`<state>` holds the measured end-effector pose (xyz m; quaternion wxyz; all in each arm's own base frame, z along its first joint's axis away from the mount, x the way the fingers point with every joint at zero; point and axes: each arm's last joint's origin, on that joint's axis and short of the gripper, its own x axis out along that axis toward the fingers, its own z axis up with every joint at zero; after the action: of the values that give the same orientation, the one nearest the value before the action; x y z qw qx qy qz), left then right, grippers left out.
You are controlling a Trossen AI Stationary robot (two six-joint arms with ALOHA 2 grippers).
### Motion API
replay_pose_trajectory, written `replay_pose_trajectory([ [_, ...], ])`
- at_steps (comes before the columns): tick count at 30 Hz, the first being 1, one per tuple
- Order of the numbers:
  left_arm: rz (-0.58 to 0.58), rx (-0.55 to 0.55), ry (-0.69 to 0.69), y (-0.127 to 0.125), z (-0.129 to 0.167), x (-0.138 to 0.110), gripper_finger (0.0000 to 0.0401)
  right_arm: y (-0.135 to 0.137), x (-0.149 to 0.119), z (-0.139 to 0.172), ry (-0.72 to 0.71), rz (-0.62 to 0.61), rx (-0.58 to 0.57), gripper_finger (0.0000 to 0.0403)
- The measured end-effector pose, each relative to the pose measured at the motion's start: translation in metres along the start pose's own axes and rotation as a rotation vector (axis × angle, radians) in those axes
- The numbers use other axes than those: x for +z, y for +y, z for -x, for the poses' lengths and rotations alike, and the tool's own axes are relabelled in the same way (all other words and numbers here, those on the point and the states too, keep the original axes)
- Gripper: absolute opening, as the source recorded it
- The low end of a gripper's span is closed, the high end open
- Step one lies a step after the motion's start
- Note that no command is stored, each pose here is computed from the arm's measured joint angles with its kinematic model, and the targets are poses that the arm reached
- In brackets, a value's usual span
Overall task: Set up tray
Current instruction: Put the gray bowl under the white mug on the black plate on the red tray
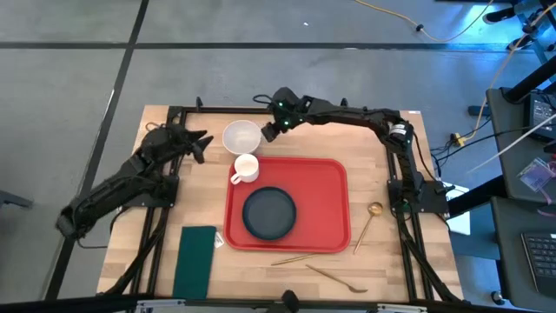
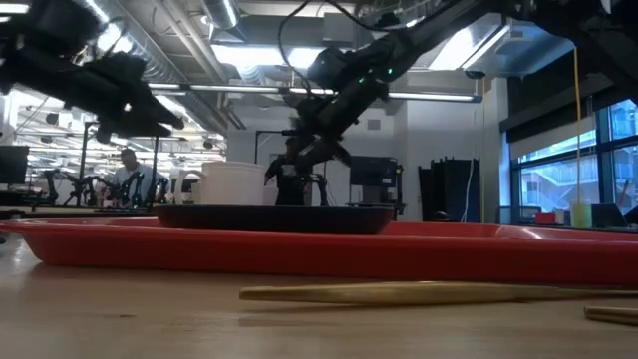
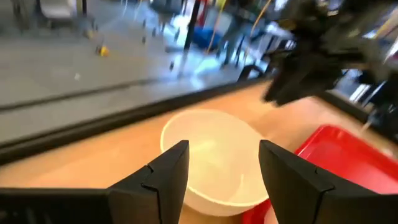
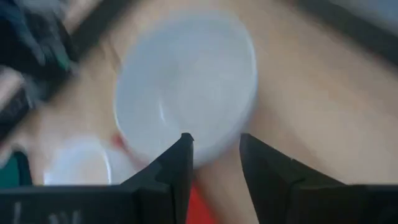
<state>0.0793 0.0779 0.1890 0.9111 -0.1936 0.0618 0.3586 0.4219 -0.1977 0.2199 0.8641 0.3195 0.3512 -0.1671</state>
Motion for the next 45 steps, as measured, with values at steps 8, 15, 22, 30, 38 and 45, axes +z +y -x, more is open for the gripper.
replay_pose_trajectory([
  [8,0.017,0.162,0.306,-0.001,-0.060,0.029,0.0187,0.021,-0.017,0.058,0.126,0.047,-0.172,0.0134],
  [15,-0.040,0.277,0.569,0.000,-0.118,0.049,0.0187,0.036,-0.019,0.085,0.085,0.078,-0.232,0.0134],
  [22,-0.054,0.303,0.664,0.001,-0.150,0.055,0.0187,0.038,-0.020,0.085,0.081,0.084,-0.227,0.0134],
  [30,-0.058,0.322,0.775,0.010,-0.162,0.040,0.0182,0.038,-0.021,0.085,0.088,0.087,-0.229,0.0134],
  [38,-0.108,0.312,0.828,0.012,-0.161,0.036,0.0052,0.055,-0.028,0.107,0.096,0.074,-0.209,0.0134],
  [45,-0.168,0.269,0.720,0.005,-0.145,0.060,0.0006,0.095,-0.052,0.133,0.096,0.125,-0.224,0.0134],
])
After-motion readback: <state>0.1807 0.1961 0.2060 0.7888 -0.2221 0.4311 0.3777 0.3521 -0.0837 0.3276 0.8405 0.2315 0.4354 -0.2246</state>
